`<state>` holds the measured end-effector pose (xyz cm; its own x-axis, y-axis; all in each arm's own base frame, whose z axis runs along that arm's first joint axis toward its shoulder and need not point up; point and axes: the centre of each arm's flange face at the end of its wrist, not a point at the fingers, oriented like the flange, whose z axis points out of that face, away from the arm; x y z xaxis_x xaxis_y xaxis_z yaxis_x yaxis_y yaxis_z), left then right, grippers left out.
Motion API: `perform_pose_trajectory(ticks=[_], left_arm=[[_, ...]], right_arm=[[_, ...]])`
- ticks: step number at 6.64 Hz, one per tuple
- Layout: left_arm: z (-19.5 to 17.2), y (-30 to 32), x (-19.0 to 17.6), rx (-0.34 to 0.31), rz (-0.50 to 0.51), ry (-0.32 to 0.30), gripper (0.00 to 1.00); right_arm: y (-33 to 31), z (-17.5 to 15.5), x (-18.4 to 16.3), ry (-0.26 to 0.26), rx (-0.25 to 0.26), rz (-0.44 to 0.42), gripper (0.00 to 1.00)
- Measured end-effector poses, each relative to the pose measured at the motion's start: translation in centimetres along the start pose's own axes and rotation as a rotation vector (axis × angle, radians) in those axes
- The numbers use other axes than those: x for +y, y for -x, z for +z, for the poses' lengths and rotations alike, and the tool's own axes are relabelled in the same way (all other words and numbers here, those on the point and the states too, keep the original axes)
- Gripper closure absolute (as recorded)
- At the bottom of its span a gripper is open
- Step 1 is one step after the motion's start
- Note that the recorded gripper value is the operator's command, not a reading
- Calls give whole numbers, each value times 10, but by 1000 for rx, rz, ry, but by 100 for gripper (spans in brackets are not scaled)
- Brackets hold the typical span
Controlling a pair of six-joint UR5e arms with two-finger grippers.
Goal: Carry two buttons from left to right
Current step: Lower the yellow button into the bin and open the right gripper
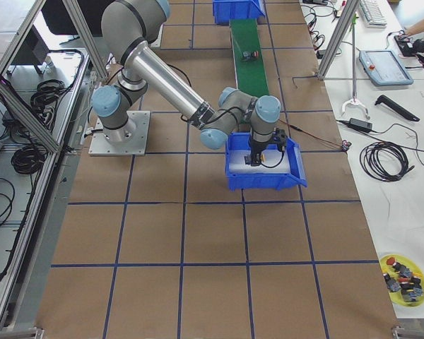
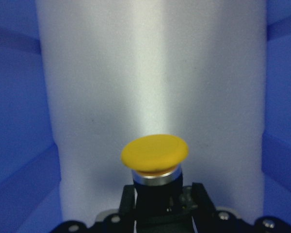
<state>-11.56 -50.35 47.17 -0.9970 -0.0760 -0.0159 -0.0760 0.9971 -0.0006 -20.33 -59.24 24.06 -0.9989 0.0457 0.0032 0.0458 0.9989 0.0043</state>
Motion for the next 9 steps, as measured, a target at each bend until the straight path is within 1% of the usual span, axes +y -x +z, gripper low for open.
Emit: perform_pose_trajectory(ticks=[3,4,5,6,7,9], left_arm=[[0,1,0,0,0,-1,0],[0,1,0,-1,1,-1,0],[0,1,0,-1,2,-1,0],[0,1,0,-1,3,-1,0],[0,1,0,-1,4,-1,0],[0,0,0,-2,6,0,0]], right_arm=[[2,22,6,33,-8,0,92],[2,24,8,46,0,-1,85],[2,25,11,57,6,-2,63],[2,26,12,62,9,-3,52],[2,25,13,62,10,-3,36],[1,17,10,47,17,-3,25]])
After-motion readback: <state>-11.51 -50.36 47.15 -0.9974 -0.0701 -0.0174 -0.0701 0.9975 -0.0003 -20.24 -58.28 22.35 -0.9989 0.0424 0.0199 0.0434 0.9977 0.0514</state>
